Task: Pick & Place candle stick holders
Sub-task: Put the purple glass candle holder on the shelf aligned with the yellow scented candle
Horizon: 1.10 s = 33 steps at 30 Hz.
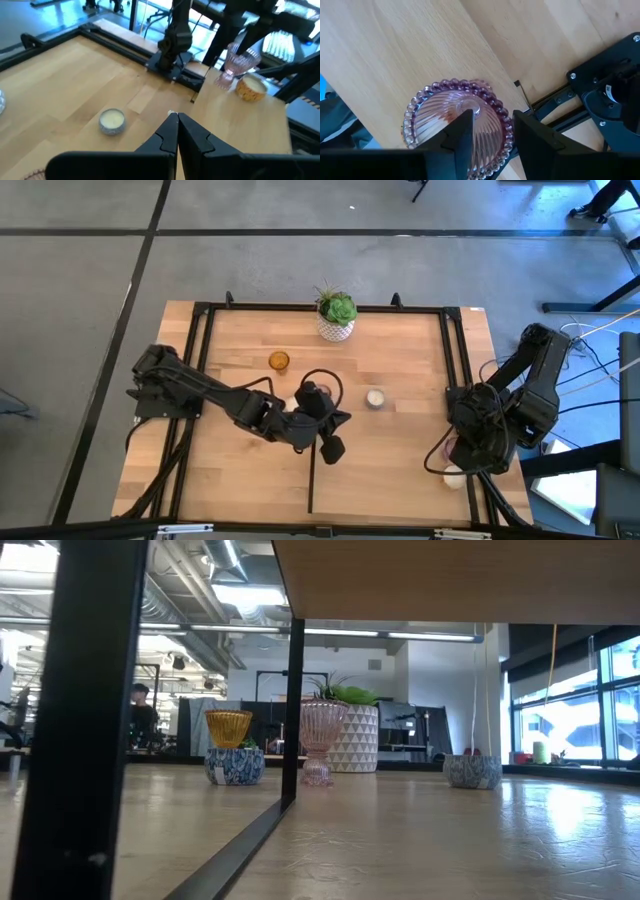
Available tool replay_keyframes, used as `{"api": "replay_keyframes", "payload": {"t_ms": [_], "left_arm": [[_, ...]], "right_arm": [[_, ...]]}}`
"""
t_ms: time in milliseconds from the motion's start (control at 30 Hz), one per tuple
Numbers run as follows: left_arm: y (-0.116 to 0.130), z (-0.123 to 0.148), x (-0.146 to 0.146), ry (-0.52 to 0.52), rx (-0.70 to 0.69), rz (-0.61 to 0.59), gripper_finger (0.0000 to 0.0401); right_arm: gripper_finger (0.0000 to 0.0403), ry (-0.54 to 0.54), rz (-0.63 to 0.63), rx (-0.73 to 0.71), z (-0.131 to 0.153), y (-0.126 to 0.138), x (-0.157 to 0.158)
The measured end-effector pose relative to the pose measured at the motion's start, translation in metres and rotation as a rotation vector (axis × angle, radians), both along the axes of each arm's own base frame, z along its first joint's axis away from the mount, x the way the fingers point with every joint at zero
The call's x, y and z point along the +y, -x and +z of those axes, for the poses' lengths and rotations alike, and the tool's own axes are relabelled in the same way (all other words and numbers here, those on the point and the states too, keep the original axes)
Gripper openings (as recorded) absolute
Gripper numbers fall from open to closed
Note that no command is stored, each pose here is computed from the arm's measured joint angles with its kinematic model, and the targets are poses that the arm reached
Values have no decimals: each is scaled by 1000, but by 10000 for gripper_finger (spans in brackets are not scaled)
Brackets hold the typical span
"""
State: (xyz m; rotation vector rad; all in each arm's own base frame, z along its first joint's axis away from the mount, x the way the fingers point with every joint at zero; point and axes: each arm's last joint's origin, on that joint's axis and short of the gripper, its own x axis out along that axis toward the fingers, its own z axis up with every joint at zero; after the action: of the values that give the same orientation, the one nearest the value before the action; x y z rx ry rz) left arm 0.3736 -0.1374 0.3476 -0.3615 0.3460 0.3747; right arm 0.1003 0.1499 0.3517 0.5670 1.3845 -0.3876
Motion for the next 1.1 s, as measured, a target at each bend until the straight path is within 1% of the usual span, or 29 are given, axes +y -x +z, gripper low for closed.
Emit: {"api": "replay_keyframes", "payload": {"t_ms": [200, 333, 733, 967, 1100], "left_arm": [[-8, -7, -1, 18, -7, -14, 2], [-10, -7, -2, 21, -19, -14, 3], [-10, -7, -2, 19, -18, -15, 2], [-10, -7, -2, 19, -18, -14, 2], [-10, -7, -2, 18, -17, -14, 3]], "right_arm": [[142, 1, 6, 0, 0, 0, 0], [135, 3, 14, -2, 0, -1, -1], [64, 21, 6, -20, 0, -8, -6], [47, 42, 16, -38, 0, -16, -12], [44, 14, 32, -61, 1, -21, -11]]}}
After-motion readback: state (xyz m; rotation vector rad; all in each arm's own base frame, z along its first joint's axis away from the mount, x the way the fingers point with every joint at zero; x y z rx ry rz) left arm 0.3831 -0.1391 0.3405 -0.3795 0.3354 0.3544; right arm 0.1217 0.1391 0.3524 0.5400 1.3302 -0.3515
